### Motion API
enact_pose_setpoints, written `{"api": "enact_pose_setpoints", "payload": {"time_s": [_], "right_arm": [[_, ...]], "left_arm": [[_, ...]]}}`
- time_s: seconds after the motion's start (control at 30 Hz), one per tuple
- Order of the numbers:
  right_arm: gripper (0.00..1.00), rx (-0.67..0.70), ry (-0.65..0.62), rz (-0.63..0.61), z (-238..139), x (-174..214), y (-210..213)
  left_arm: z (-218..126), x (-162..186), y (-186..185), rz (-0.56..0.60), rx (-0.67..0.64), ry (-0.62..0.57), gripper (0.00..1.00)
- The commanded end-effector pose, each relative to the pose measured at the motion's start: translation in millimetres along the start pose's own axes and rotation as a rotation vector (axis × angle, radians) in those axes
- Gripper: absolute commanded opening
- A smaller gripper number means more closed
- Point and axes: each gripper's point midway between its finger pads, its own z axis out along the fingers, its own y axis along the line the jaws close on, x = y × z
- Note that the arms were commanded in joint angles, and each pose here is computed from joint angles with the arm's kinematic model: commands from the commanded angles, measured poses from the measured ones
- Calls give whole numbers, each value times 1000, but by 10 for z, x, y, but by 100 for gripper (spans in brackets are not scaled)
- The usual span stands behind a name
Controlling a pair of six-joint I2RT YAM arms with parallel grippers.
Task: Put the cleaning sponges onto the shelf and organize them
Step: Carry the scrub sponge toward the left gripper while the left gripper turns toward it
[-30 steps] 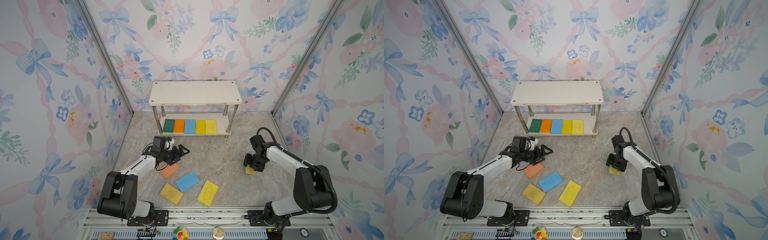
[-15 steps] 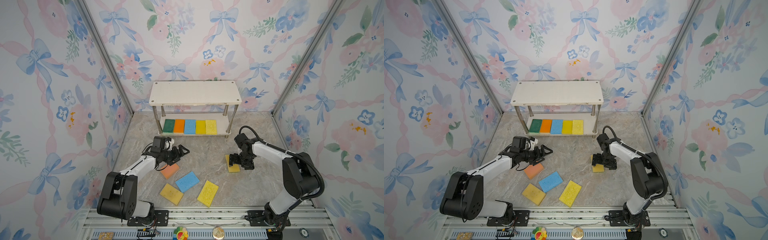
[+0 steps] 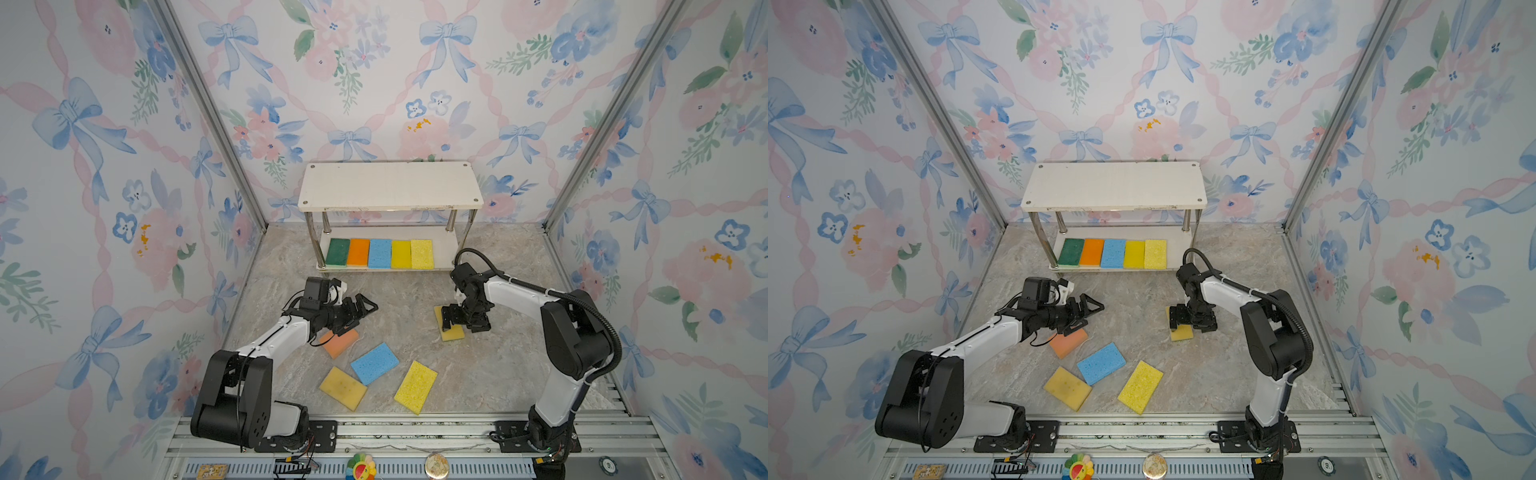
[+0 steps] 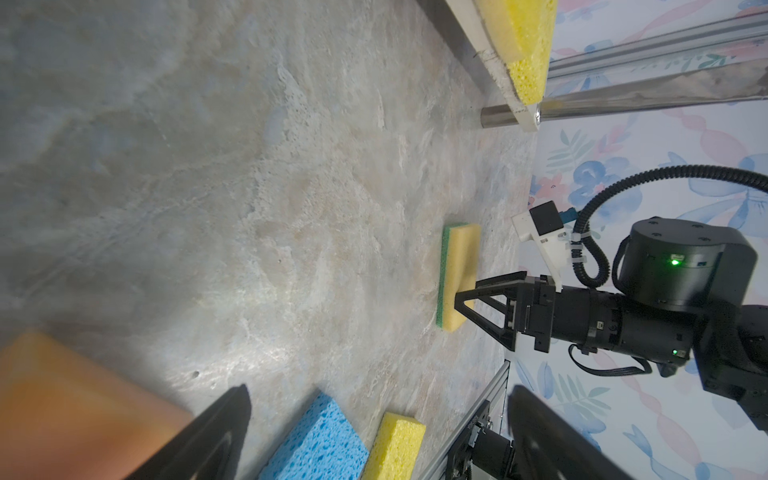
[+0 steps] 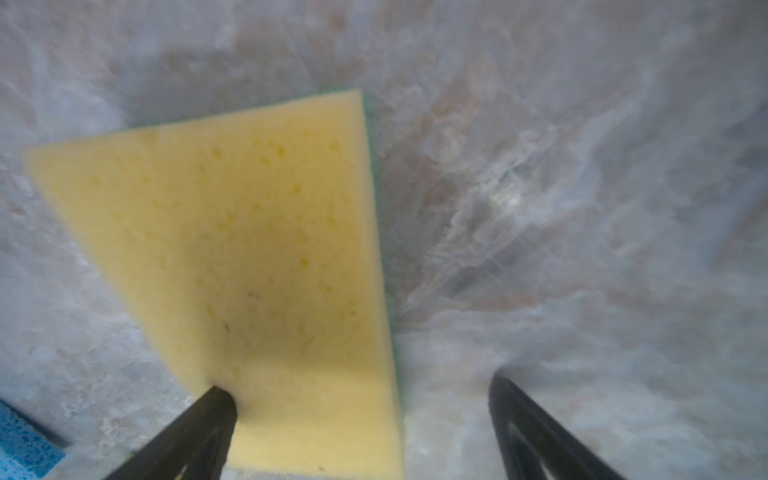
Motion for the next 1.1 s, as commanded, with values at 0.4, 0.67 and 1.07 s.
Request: {"api": "enact_pose_setpoints", "payload": {"time_s": [0.4,0.67,1.07], "right_arm": [[98,-67,-74,-103,-278,-20,316],[99,12,-34,-148,-70,-170,318],[90,91,7,-161,110,-121,263]], "left_arm": [[-38,-23,-26,-9,9,-10,98],[-91,57,22,-20,14,-12,98],[-141,81,57,-32,18,-24,98]]}}
